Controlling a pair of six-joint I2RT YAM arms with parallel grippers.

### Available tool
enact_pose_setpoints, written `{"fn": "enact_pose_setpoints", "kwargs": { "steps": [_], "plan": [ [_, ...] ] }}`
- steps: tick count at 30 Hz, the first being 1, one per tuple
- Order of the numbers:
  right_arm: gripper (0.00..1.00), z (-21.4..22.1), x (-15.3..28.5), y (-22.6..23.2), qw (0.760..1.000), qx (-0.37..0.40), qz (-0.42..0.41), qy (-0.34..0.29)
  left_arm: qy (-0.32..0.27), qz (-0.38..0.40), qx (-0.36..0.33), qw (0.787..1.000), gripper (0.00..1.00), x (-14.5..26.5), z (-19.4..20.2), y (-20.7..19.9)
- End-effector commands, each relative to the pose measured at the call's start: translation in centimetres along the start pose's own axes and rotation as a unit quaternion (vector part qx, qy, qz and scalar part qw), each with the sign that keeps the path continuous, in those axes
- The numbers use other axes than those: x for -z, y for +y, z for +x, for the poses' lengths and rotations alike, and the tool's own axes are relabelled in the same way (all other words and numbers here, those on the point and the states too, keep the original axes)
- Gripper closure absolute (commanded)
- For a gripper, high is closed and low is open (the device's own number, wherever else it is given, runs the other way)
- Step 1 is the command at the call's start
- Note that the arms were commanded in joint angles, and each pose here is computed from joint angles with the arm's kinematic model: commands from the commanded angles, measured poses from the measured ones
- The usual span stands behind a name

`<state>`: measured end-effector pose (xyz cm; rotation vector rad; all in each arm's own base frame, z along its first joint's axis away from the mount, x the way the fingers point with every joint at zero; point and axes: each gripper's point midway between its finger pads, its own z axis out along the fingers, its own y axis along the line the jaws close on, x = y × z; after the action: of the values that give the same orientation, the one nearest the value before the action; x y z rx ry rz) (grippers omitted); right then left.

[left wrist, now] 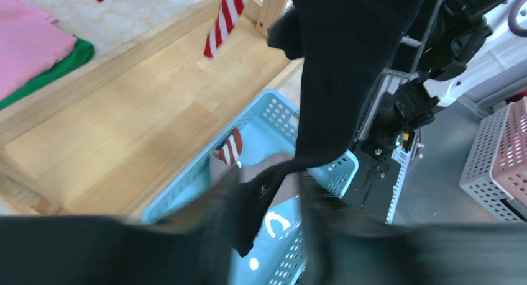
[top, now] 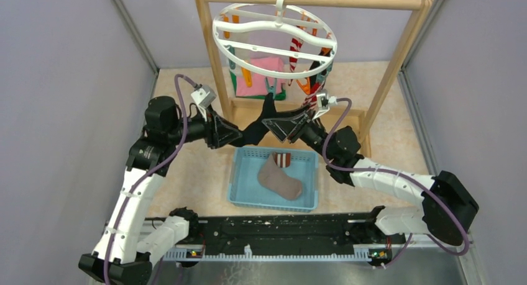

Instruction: Remove the socks clipped to the hanger

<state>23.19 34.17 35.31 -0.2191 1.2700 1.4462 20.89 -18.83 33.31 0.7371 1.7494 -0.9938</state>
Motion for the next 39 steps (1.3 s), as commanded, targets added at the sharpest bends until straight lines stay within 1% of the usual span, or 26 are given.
{"fn": "enact_pose_setpoints", "kwargs": {
  "steps": [1, 2, 3, 4, 5, 6, 7, 10, 13, 17, 21, 28, 30, 36, 39],
  "plan": [
    [0.60, -2.3, -1.0, 3.1, 0.998, 0.007, -0.057, -0.038, -0.029, 0.047, -0.012, 0.998, 0.45, 0.0, -3.3, -2.0],
    [0.69, -2.4, -1.2, 3.3, 0.997, 0.009, -0.060, -0.038, -0.033, 0.050, -0.011, 0.998, 0.32, -0.1, -3.8, -2.0],
    [0.80, -2.6, -1.4, 3.5, 0.997, 0.009, -0.064, -0.038, -0.040, 0.055, -0.014, 0.998, 0.25, -0.1, -4.6, -2.2],
    [0.89, -2.5, -1.4, 3.5, 0.997, 0.009, -0.063, -0.036, -0.048, 0.059, -0.017, 0.997, 0.22, -0.2, -5.5, -2.4],
    [0.96, -2.5, -1.5, 3.4, 0.998, 0.010, -0.060, -0.034, -0.058, 0.061, -0.023, 0.996, 0.19, -0.2, -6.7, -2.5],
    [0.99, -2.5, -1.6, 3.3, 0.998, 0.010, -0.055, -0.034, -0.068, 0.063, -0.026, 0.995, 0.15, -0.2, -7.9, -2.6],
    [0.99, -2.3, -1.7, 3.1, 0.998, 0.010, -0.052, -0.030, -0.077, 0.064, -0.029, 0.995, 0.13, -0.3, -9.1, -2.7],
    [1.00, -1.5, -2.1, 2.8, 0.999, 0.007, -0.045, -0.019, -0.093, 0.078, -0.011, 0.993, 0.11, -0.6, -11.9, -3.1],
    [1.00, -0.6, -2.9, 3.0, 0.999, 0.002, -0.052, -0.008, -0.105, 0.087, 0.004, 0.991, 0.10, -1.2, -13.4, -3.0],
    [1.00, 0.5, -4.2, 3.5, 0.998, -0.001, -0.059, 0.001, -0.113, 0.096, 0.010, 0.989, 0.10, -1.8, -14.5, -3.0],
    [1.00, 1.8, -5.3, 3.9, 0.998, -0.006, -0.067, 0.012, -0.137, 0.074, 0.002, 0.988, 0.11, -2.2, -15.6, -2.2],
    [1.00, 2.6, -6.5, 4.0, 0.997, -0.009, -0.070, 0.018, -0.147, 0.046, 0.001, 0.988, 0.11, -2.8, -15.7, -0.7],
    [1.00, 2.6, -6.7, 4.1, 0.997, -0.008, -0.070, 0.016, -0.149, 0.043, -0.003, 0.988, 0.12, -3.1, -15.9, -0.5],
    [1.00, 2.7, -7.2, 3.8, 0.998, -0.010, -0.064, 0.015, -0.145, 0.036, -0.006, 0.989, 0.23, -4.3, -15.7, 0.0],
    [1.00, 2.9, -7.5, 3.7, 0.998, -0.010, -0.062, 0.017, -0.146, 0.036, -0.010, 0.989, 0.26, -4.6, -15.8, -0.1]
  ]
}}
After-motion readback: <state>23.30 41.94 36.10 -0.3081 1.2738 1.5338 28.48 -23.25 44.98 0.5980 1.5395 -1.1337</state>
